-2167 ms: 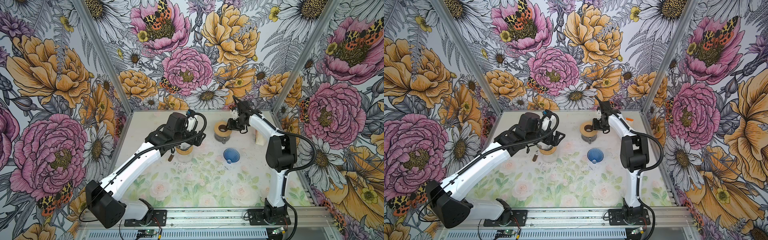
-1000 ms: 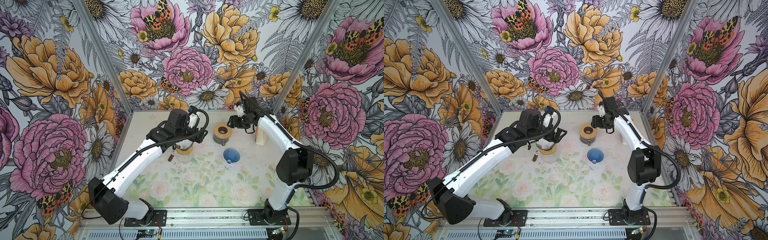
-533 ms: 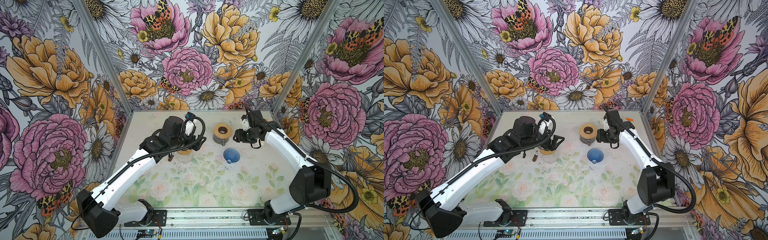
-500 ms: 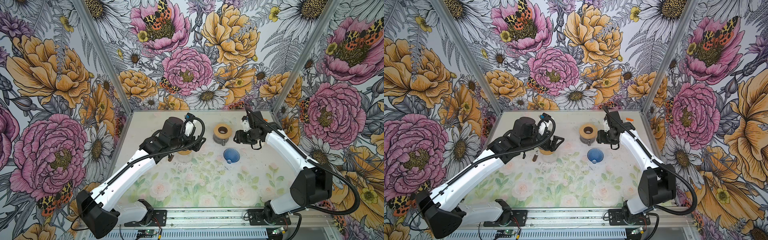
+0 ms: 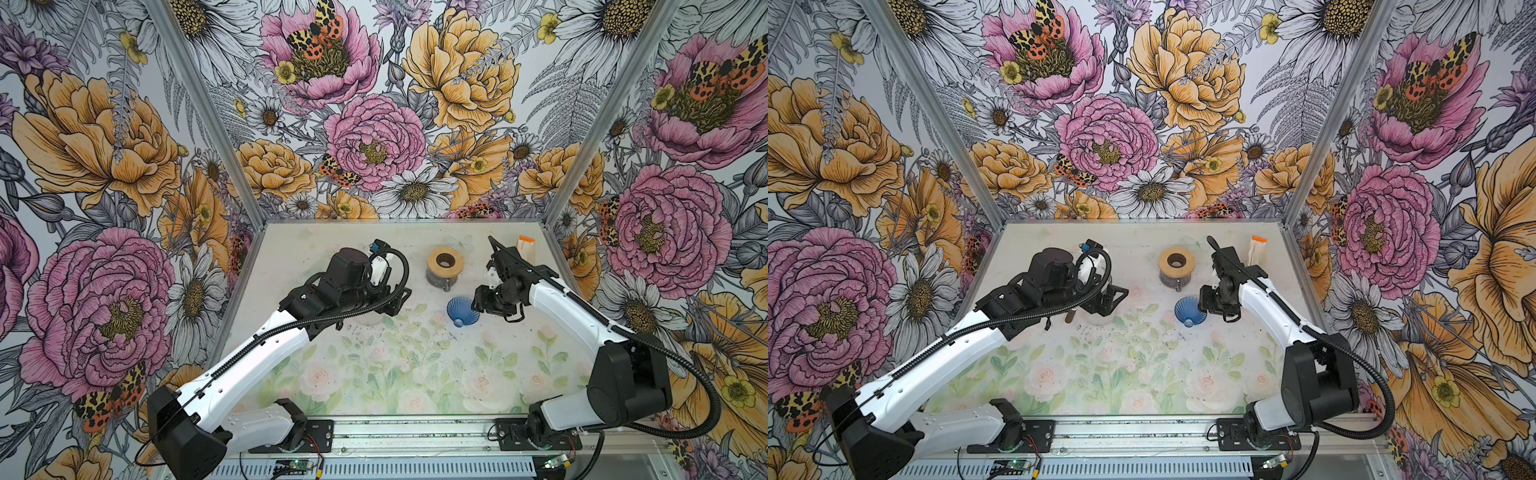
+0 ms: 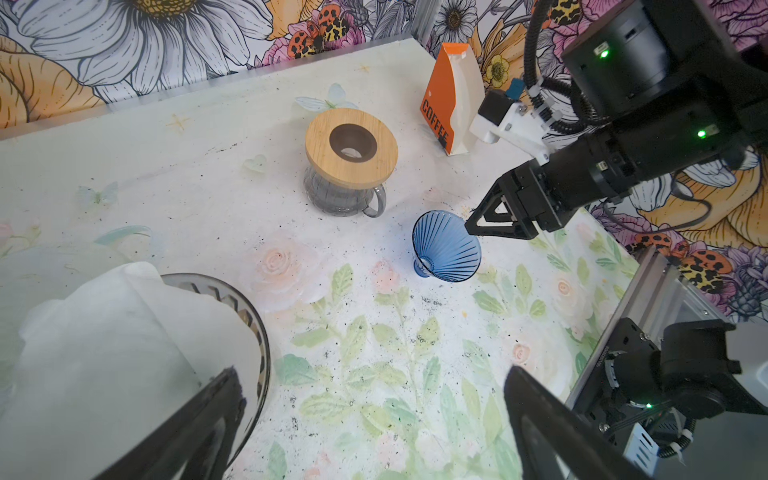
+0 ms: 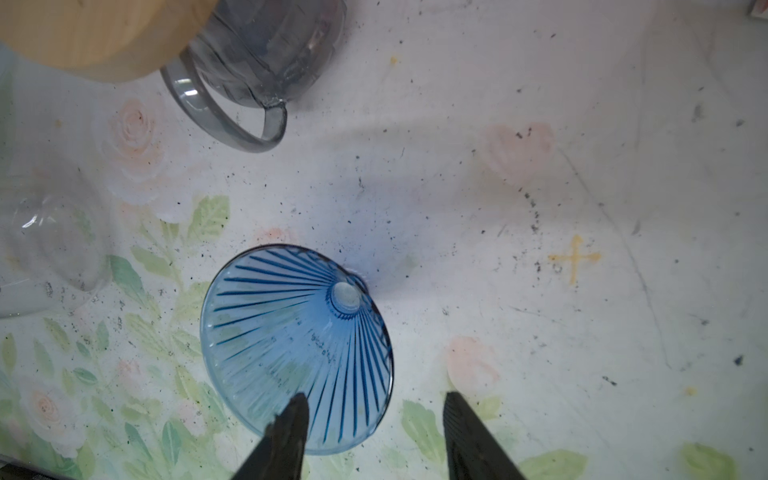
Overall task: Place the coffee filter in the dripper
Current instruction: 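Move the right gripper to the blue ribbed dripper and grasp its rim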
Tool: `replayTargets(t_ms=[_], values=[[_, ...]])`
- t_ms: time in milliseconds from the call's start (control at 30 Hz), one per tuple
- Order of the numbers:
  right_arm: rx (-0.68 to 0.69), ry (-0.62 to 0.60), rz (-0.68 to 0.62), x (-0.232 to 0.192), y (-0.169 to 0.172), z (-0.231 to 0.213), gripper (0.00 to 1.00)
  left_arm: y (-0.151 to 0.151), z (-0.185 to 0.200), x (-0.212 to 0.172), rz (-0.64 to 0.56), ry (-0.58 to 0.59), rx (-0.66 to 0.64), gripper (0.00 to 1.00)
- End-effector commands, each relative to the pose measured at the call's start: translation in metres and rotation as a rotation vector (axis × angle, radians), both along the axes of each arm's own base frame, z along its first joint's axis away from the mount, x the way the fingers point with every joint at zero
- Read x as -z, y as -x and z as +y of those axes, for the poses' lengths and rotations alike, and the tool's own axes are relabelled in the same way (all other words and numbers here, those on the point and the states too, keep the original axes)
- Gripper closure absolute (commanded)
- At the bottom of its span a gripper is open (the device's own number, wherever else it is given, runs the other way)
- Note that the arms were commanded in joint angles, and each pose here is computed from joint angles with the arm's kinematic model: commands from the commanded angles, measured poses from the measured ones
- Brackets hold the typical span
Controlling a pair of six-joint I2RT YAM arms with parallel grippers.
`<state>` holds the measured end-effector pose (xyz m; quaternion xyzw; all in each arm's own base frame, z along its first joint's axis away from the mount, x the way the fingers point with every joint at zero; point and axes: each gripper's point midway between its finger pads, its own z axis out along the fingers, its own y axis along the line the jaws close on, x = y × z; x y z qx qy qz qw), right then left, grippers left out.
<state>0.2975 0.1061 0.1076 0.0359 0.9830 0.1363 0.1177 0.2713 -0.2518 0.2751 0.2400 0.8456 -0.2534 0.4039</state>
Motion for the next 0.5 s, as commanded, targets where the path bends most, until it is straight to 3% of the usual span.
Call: replayTargets(t_ms=[0, 467], values=[[0.003, -0.032, -0.004, 0.007, -0.006, 0.009, 0.49, -0.001, 0.000, -0.002, -0.016, 0.017, -0.015, 0.01], [0.010, -0.042, 0.040, 0.036, -0.012, 0.020, 0.65, -0.003, -0.006, 0.005, 0.007, 0.006, -0.004, 0.01]])
